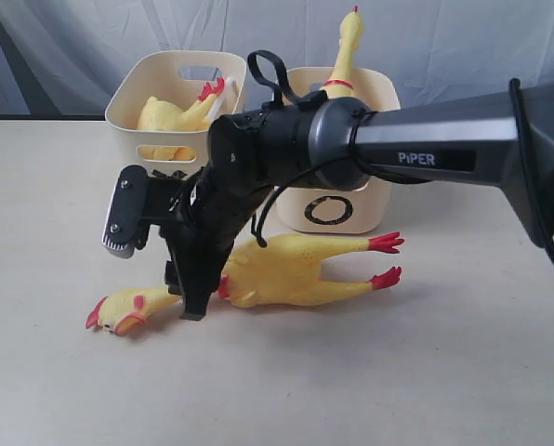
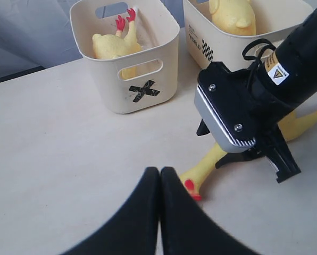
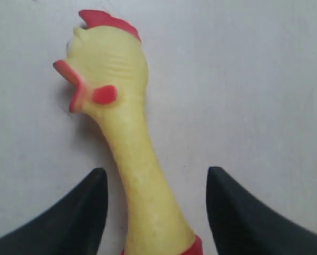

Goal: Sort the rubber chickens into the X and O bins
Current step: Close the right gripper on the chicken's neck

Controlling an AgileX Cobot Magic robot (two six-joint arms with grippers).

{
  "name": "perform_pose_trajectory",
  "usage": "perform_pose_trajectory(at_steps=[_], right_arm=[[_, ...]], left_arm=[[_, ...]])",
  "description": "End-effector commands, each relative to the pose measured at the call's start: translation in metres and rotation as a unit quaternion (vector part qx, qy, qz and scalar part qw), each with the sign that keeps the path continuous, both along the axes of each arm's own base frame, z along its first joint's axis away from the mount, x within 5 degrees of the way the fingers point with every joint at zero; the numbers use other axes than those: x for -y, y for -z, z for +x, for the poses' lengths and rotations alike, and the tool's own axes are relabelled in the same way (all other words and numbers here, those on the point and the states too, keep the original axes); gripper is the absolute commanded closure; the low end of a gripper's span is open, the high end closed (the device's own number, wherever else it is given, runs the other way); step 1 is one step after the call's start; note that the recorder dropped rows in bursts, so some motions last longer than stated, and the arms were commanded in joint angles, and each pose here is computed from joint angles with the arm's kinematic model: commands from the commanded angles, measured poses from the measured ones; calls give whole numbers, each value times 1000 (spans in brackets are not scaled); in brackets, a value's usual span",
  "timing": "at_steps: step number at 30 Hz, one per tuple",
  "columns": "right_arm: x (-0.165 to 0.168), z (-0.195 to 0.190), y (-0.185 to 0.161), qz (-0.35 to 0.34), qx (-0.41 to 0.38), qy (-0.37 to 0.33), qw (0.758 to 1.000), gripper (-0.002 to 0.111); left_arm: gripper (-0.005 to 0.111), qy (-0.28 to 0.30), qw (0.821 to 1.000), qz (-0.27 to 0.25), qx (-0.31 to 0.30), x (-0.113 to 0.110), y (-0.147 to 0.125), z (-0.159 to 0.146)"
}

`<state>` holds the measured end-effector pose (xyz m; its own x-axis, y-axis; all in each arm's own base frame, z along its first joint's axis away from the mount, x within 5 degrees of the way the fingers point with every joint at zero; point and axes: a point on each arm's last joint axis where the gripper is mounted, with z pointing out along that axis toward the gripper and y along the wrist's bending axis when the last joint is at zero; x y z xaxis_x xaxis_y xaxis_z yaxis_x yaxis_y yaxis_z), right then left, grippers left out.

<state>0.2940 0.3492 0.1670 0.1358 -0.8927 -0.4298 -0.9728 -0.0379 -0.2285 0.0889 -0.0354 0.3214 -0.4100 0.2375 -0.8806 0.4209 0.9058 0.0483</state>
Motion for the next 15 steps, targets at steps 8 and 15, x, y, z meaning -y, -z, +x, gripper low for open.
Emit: perform_pose_trajectory(at_steps=[8,15], right_arm=[[-1,1,19,-33,41,-98,994,55],[-3,5,23,-33,62,-105,992,55]], left_arm=[[107,0,1000,1,1,0,1,-1],[107,0,1000,1,0,0,1,-1]])
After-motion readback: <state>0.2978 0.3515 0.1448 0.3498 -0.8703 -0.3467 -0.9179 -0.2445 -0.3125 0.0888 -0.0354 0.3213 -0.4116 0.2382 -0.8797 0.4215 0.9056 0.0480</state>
